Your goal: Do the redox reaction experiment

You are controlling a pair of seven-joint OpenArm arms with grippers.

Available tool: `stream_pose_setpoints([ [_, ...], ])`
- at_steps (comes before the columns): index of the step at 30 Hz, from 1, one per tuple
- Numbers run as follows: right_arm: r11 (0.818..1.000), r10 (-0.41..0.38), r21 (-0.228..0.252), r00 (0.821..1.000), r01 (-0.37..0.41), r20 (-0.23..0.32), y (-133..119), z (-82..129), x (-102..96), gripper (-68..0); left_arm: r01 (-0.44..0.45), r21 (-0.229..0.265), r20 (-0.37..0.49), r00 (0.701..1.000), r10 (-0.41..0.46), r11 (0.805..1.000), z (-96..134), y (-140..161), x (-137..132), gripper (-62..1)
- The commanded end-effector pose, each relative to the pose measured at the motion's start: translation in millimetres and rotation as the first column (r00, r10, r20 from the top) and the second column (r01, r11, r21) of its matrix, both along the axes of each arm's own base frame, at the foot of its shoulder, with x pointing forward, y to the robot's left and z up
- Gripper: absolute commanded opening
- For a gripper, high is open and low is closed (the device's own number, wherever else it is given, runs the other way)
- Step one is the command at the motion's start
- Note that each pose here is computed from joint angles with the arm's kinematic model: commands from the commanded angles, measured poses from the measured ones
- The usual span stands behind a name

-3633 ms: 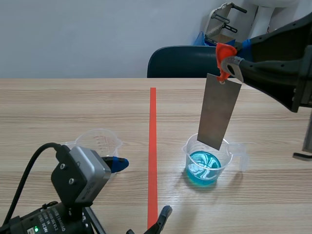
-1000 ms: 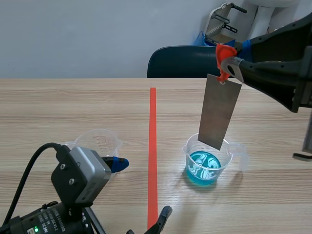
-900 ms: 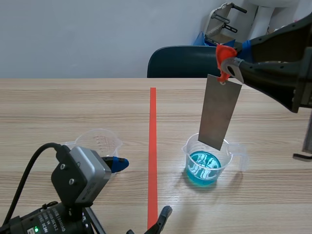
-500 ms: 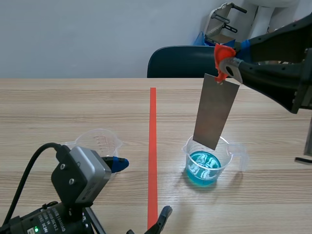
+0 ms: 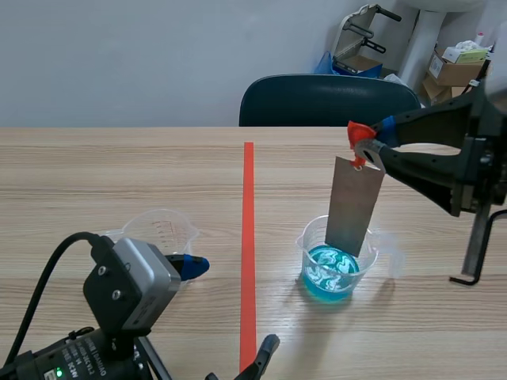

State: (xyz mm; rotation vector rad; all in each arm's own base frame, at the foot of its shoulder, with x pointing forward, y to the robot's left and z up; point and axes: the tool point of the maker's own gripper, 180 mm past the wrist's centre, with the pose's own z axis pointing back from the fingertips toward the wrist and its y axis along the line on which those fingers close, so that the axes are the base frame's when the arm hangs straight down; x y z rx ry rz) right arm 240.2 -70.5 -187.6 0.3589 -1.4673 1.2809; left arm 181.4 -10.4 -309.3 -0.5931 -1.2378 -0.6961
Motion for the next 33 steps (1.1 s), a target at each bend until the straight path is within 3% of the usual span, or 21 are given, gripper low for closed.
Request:
stream_pose_setpoints([
  [1, 1.000, 0.002, 0.012, 1.000, -0.003, 0.022, 2, 3, 5.8, -66.7, 0.001, -0.036, 0.016, 1.000, -0.001, 0.999, 10, -6, 1, 1.4],
  [16, 0.999, 0.003, -0.047, 1.000, -0.004, -0.019, 2, -57, 29.8, -66.7, 0.002, -0.035, 0.016, 1.000, -0.001, 0.999, 9, -6, 1, 1.4],
  [33, 0.998, 0.024, -0.054, 1.000, -0.025, -0.018, 1, -65, 26.2, -66.7, 0.002, -0.035, 0.016, 1.000, -0.001, 0.999, 9, -6, 1, 1.4],
])
